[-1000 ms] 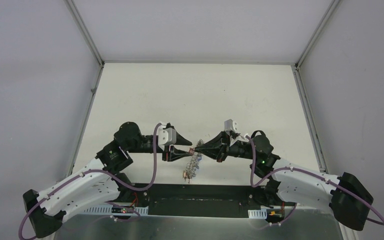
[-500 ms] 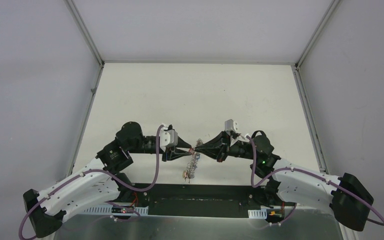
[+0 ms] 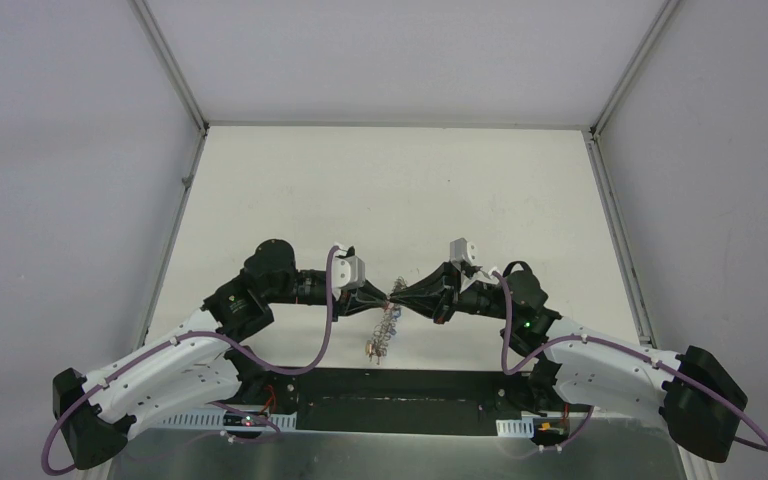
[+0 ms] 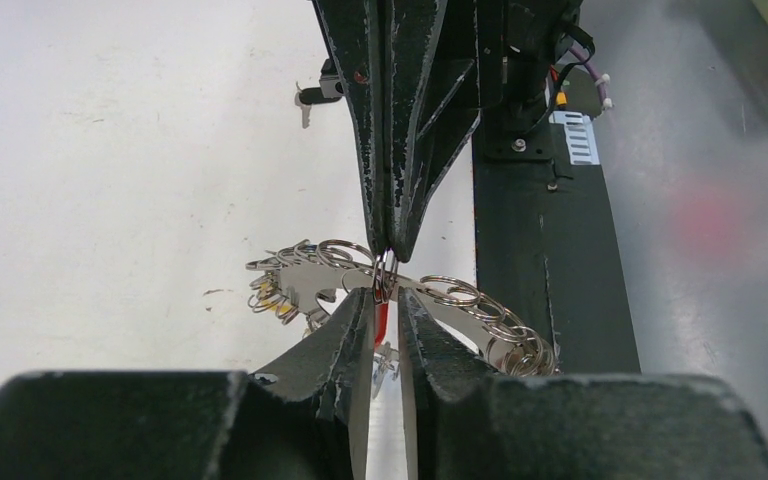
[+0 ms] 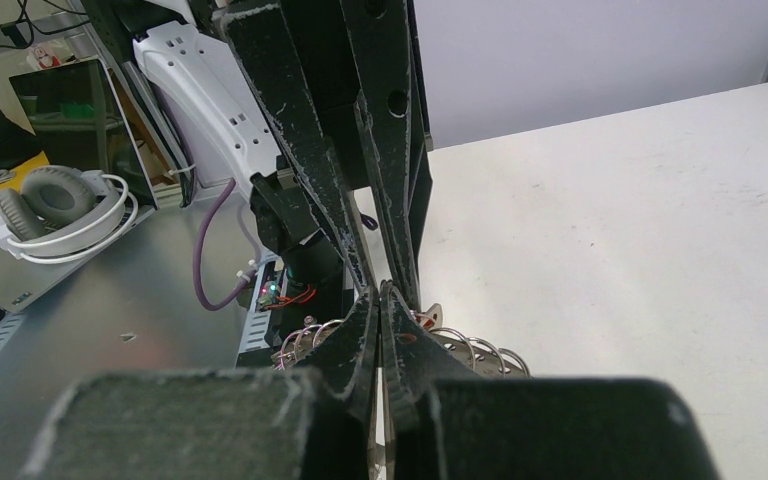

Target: Put the keys on the keyring

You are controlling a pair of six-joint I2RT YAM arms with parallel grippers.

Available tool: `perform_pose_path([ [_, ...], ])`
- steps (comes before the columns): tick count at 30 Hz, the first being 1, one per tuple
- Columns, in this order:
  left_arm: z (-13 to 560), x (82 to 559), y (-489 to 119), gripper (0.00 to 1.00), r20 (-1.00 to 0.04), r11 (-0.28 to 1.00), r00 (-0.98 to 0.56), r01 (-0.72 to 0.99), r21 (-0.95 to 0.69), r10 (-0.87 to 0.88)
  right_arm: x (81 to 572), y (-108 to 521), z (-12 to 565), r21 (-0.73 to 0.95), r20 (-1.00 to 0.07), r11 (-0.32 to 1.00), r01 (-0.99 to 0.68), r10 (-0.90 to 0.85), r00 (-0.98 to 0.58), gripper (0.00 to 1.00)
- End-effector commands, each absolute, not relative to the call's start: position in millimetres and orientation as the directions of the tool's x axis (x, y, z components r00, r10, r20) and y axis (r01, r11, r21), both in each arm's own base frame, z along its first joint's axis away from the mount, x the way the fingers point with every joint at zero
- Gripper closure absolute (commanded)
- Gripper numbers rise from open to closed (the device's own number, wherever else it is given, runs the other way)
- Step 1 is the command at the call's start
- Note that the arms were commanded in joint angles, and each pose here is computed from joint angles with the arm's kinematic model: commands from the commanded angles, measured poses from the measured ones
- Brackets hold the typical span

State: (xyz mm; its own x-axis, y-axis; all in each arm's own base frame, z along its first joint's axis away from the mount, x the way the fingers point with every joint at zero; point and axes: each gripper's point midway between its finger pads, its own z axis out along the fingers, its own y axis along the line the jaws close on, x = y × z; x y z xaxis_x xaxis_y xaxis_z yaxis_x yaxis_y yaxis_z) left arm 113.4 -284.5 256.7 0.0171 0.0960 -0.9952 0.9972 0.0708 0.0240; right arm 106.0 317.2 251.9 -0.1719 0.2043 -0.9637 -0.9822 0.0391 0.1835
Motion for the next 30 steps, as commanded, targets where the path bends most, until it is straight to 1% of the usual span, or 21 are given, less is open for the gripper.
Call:
perform_pose_path([
  [1, 285, 112, -289, 0.86, -0.997, 0.058, 0.071, 0.996, 0.072, 0.025, 105, 313, 281, 0.115, -0.95, 0.04, -0.993, 0.297, -0.098, 1.0],
  [6, 286, 112, -289, 0.87, -0.999, 0.061, 0.047, 0.997, 0.048, 0.023, 105, 313, 279, 0.119, -0.951, 0.041, -0.992, 0.293, -0.102, 1.0],
  [8, 286, 111, -289, 0.92, -0.999, 0.055, 0.042, 0.998, 0.043, 0.024, 105, 313, 278, 0.119, -0.951, 0.04, -0.992, 0.292, -0.103, 1.0],
  [10, 287, 110, -289, 1.0, -0.999, 0.054, 0.042, 0.998, 0.043, 0.021, 105, 313, 278, 0.119, -0.951, 0.04, -0.992, 0.293, -0.102, 1.0],
  [17, 294, 115, -286, 1.0, -0.999, 0.097, 0.021, 0.995, 0.023, 0.026, 108, 310, 276, 0.143, -0.948, 0.063, -0.988, 0.296, -0.119, 0.99],
  [18, 295, 116, -284, 1.0, -0.999, 0.109, 0.014, 0.994, 0.018, 0.035, 109, 309, 276, 0.149, -0.947, 0.075, -0.986, 0.299, -0.12, 0.93],
  [22, 299, 117, -278, 1.0, -0.997, 0.141, -0.018, 0.99, -0.006, 0.082, 113, 303, 277, 0.152, -0.945, 0.113, -0.982, 0.309, -0.111, 0.6],
  [23, 300, 119, -276, 1.0, -0.995, 0.157, -0.032, 0.988, -0.017, 0.093, 112, 302, 278, 0.15, -0.945, 0.116, -0.982, 0.31, -0.108, 0.58],
  [26, 301, 125, -273, 1.0, -0.984, 0.213, -0.103, 0.975, -0.071, 0.143, 110, 298, 280, 0.151, -0.945, 0.117, -0.982, 0.308, -0.108, 0.58],
  [30, 299, 122, -270, 1.0, -0.958, 0.212, -0.162, 0.971, -0.112, 0.236, 108, 295, 279, 0.161, -0.949, 0.12, -0.98, 0.291, -0.121, 0.58],
])
